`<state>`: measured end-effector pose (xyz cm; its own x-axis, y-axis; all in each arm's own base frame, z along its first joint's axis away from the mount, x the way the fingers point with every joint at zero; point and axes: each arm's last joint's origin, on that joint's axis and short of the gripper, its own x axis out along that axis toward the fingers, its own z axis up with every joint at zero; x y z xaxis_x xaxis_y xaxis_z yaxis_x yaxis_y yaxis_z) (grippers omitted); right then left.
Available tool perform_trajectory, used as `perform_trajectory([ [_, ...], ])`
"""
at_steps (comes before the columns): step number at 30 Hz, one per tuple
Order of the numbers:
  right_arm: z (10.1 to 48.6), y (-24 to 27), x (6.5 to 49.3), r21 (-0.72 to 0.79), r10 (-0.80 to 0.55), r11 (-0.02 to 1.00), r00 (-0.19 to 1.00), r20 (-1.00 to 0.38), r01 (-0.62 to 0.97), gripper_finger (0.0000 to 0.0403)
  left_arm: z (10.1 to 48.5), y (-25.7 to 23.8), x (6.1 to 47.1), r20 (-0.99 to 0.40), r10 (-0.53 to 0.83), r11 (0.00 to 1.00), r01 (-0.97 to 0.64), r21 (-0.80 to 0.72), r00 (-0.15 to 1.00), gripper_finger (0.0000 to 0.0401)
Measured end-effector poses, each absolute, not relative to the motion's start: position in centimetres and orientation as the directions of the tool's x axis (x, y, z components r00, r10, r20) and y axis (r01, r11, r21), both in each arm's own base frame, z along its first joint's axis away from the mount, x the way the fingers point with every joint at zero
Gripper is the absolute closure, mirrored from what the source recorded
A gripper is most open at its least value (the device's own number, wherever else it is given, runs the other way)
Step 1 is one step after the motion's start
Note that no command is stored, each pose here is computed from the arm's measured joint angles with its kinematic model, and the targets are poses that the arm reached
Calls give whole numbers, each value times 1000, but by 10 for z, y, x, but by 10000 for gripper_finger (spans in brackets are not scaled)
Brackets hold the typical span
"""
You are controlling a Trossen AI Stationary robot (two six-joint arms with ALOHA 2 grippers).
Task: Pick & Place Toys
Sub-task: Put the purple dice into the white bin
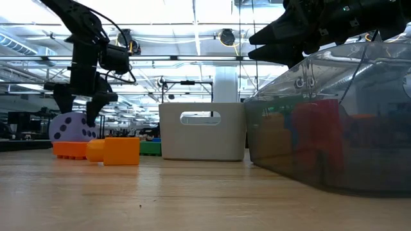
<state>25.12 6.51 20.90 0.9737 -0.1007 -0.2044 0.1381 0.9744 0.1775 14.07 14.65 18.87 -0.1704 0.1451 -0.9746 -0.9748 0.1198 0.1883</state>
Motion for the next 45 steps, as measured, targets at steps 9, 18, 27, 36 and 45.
perform_trajectory([
  [9, 209, 65, 251, 177, -101, 974, 974, -205, 138, 206, 188, 141, 145, -971, 156, 147, -968, 201, -178, 93],
  [18, 209, 65, 251, 177, -101, 974, 974, -205, 138, 206, 188, 139, 150, -972, 174, 167, -968, 188, -159, 109],
  [27, 209, 65, 251, 177, -101, 974, 974, -205, 138, 206, 197, 140, 158, -972, 211, 180, -974, 139, -100, 110],
  [36, 209, 65, 251, 177, -101, 974, 974, -205, 138, 206, 212, 146, 177, -970, 212, 258, -964, -60, 117, 112],
  [45, 209, 65, 251, 177, -101, 974, 974, -205, 138, 206, 216, 151, 191, -930, 204, 322, -918, -230, 304, 132],
])
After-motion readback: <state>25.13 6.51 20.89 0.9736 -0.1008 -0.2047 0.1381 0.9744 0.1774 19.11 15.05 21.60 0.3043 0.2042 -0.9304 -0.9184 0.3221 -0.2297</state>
